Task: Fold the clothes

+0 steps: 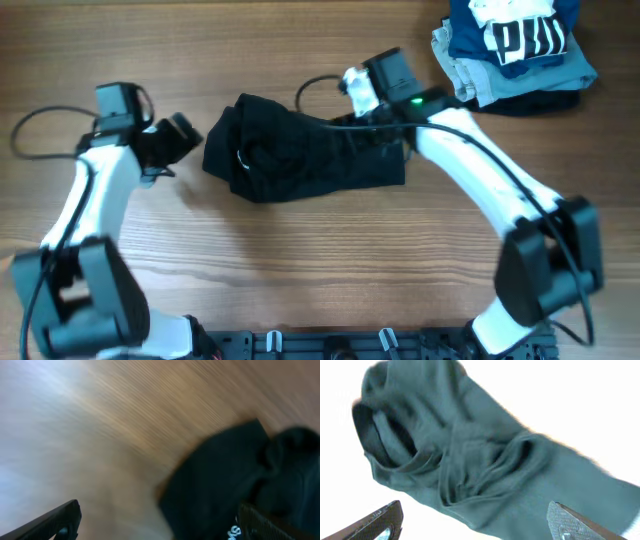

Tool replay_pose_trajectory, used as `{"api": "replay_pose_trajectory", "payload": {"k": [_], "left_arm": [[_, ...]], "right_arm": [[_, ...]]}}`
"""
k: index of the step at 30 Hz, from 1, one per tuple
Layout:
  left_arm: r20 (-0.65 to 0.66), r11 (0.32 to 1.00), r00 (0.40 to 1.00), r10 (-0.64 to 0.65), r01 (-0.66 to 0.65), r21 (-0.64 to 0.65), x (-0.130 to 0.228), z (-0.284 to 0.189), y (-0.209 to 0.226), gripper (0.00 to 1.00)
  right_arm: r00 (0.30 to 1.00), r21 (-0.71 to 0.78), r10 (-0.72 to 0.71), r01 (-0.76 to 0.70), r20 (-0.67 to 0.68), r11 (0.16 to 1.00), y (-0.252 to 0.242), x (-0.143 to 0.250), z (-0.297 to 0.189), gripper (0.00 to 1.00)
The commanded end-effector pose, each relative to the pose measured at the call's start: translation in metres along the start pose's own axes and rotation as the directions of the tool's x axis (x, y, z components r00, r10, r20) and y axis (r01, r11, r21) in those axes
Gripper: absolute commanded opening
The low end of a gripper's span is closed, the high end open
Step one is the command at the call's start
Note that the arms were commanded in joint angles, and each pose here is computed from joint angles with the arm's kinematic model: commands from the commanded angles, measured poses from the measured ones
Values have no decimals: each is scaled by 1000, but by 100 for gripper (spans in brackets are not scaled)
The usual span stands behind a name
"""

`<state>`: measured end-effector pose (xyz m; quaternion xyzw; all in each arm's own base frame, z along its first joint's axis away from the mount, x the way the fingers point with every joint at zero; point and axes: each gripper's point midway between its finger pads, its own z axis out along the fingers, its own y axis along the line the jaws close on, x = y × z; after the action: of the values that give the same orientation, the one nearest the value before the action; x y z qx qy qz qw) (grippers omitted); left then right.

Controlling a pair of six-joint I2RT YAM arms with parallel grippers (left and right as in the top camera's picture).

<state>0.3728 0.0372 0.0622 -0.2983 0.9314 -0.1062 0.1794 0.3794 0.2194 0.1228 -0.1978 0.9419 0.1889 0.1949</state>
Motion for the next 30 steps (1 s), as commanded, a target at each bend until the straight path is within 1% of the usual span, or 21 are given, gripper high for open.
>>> {"api": "replay_pose_trajectory", "payload": {"k": [1, 5, 10, 14, 15, 16, 17, 18, 19, 20, 21, 23, 24, 25, 28, 29, 30], "left_arm": [[-138, 984, 981, 139, -121, 132, 32, 37, -25, 100], [-199, 965, 959, 204, -164, 203, 47, 64, -30, 100], [-233, 954, 946, 226, -167, 250, 56, 81, -33, 100], [-240, 901, 914, 326, -223, 372, 70, 87, -50, 98], [-241, 891, 908, 343, -233, 388, 73, 87, -53, 95], [-244, 891, 905, 347, -237, 388, 75, 88, -53, 88], [-245, 889, 902, 354, -243, 389, 77, 88, -54, 75], [-249, 889, 901, 355, -244, 387, 78, 88, -54, 53], [-252, 892, 901, 352, -241, 383, 78, 88, -53, 26], [-260, 897, 904, 340, -228, 379, 78, 88, -51, 11], [-271, 904, 908, 321, -209, 372, 77, 86, -49, 4], [-289, 916, 911, 294, -182, 358, 73, 79, -44, 4], [-294, 921, 914, 281, -169, 352, 69, 73, -42, 4], [-295, 925, 917, 267, -158, 346, 64, 66, -40, 4], [-268, 931, 930, 250, -155, 331, 44, 41, -35, 4], [-252, 936, 937, 241, -156, 316, 36, 30, -33, 4], [-242, 939, 941, 239, -159, 306, 32, 24, -32, 4]], "right_arm": [[994, 94, 17, -27, 108, 995, -19, -24, -41, 93], [996, 107, 33, -41, 79, 993, -25, -16, -43, 93], [997, 109, 36, -44, 70, 993, -25, -14, -42, 93], [997, 108, 44, -51, 71, 993, -25, -14, -42, 91], [996, 107, 49, -56, 71, 993, -25, -14, -42, 90], [996, 107, 59, -66, 72, 992, -25, -14, -42, 89], [995, 107, 67, -74, 73, 992, -25, -14, -42, 86], [995, 107, 70, -78, 73, 991, -25, -14, -42, 84], [995, 107, 72, -79, 73, 991, -25, -13, -42, 80], [994, 107, 77, -85, 72, 991, -26, -13, -42, 76], [994, 108, 83, -91, 72, 990, -26, -13, -42, 72], [993, 123, 95, -103, 64, 987, -29, -9, -40, 61], [994, 123, 98, -104, 58, 987, -30, -7, -38, 52], [994, 124, 102, -107, 49, 987, -31, -4, -35, 45], [993, 126, 114, -114, 11, 985, -35, 6, -24, 19], [993, 123, 119, -117, -7, 985, -36, 10, -18, 7], [992, 124, 123, -120, -18, 985, -37, 13, -14, 4]]}}
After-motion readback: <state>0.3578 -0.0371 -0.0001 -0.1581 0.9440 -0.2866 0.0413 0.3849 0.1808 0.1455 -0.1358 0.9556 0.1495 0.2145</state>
